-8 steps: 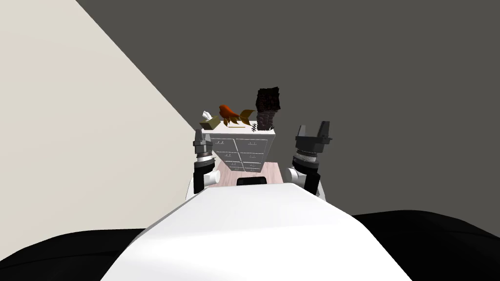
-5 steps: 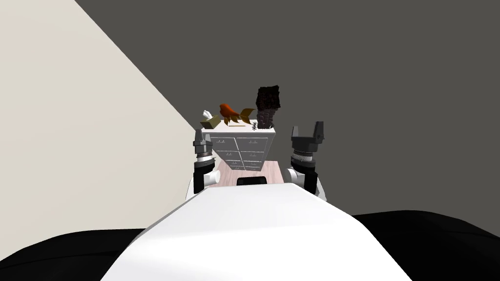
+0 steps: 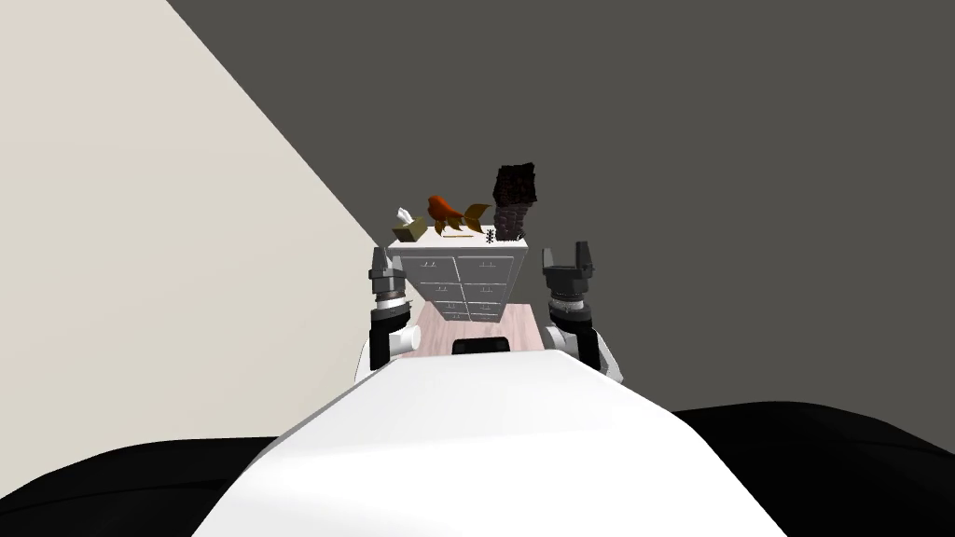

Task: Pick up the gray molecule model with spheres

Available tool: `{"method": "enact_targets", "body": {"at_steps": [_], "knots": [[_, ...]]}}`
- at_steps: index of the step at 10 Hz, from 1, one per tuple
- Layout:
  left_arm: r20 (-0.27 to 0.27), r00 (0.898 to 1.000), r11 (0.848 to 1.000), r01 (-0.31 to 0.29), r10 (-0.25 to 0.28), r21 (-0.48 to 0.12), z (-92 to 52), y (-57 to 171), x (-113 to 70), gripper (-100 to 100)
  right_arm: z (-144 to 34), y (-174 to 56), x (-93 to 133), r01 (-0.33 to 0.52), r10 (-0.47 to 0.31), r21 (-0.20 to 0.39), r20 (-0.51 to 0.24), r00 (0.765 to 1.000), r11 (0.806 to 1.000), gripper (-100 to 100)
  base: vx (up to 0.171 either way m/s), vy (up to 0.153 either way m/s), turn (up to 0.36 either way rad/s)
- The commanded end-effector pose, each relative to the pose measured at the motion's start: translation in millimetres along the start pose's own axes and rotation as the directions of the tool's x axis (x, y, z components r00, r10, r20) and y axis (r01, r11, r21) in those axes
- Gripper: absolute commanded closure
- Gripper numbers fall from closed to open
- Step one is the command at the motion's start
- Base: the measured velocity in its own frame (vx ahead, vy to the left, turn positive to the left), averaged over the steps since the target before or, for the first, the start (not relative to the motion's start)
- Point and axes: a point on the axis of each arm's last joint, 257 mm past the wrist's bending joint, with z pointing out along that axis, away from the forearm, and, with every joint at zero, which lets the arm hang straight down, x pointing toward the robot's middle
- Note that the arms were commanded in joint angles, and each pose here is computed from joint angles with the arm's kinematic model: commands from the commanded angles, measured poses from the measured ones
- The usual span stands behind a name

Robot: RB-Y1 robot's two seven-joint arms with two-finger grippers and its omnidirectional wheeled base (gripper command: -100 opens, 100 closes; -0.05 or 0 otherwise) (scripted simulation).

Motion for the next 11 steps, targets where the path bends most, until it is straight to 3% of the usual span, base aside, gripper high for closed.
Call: {"method": "enact_targets", "body": {"at_steps": [1, 7, 10, 11], "knots": [[0.0, 1.0, 1.0, 0.0, 0.0, 0.0, 0.0, 0.0, 0.0, 0, -2.2, -5.7, 7.9, -0.012, 0.012, 0.016, -0.037, 0.999, 1.0, -100, -0.067, 0.064, -0.008], [0.0, 1.0, 1.0, 0.0, 0.0, 0.0, 0.0, 0.0, 0.0, 0, -31.0, -45.7, 46.1, -0.08, 0.105, 0.132, -0.2, 0.974, 0.988, -100, -0.077, 0.072, 0.012], [0.0, 1.0, 1.0, 0.0, 0.0, 0.0, 0.0, 0.0, 0.0, 0, -61.1, -75.0, 67.2, -0.115, 0.179, 0.23, -0.281, 0.943, 0.966, -100, -0.08, 0.081, 0.044], [0.0, 1.0, 1.0, 0.0, 0.0, 0.0, 0.0, 0.0, 0.0, 0, -63.8, -76.2, 68.2, -0.103, 0.175, 0.24, -0.304, 0.936, 0.965, -100, -0.06, 0.083, 0.025]]}}
